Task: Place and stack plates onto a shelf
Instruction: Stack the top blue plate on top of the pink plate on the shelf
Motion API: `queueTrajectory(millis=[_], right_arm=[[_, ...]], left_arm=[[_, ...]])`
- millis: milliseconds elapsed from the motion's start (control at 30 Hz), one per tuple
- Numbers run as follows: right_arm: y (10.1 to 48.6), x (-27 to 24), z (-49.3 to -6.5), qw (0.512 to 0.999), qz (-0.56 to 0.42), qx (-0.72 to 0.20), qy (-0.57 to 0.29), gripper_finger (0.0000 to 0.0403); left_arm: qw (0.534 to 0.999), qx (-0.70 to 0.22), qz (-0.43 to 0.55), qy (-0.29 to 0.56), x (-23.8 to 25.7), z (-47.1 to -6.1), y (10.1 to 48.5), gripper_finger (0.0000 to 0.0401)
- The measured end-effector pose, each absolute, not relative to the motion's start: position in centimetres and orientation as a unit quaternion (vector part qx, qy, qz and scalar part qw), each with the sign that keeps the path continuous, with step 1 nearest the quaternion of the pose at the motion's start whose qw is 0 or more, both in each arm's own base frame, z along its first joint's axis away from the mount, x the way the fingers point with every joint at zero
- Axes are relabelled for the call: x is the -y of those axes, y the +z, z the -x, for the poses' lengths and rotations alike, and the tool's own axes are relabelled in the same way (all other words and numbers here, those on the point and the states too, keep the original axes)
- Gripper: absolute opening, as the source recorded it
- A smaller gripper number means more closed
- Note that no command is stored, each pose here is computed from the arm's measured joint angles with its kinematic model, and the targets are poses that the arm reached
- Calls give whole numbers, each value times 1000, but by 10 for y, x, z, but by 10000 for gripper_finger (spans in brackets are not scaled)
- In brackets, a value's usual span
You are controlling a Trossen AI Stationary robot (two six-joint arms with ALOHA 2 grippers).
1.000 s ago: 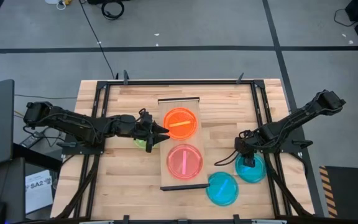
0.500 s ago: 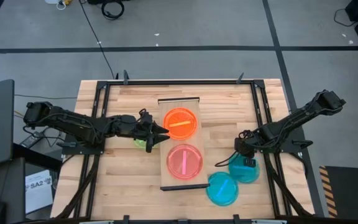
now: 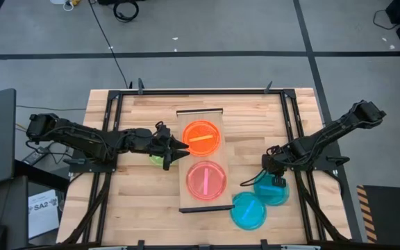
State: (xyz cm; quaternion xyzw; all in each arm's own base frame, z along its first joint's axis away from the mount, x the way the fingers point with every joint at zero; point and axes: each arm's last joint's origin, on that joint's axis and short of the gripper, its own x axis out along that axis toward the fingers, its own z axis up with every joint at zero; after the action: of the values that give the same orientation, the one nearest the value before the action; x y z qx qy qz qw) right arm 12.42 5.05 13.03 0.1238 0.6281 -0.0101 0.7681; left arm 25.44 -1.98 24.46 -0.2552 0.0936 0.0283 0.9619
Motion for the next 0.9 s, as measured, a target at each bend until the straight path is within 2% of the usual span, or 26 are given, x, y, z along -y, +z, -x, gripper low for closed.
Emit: queueTrajectory(millis=[333, 900], right_arm=[[160, -56, -138, 783, -97, -614, 17, 5], [237, -45, -147, 780, -76, -620, -40, 5]], left_arm=[[962, -94, 255, 28, 20, -254, 245, 181], [962, -95, 255, 28, 20, -254, 244, 181]])
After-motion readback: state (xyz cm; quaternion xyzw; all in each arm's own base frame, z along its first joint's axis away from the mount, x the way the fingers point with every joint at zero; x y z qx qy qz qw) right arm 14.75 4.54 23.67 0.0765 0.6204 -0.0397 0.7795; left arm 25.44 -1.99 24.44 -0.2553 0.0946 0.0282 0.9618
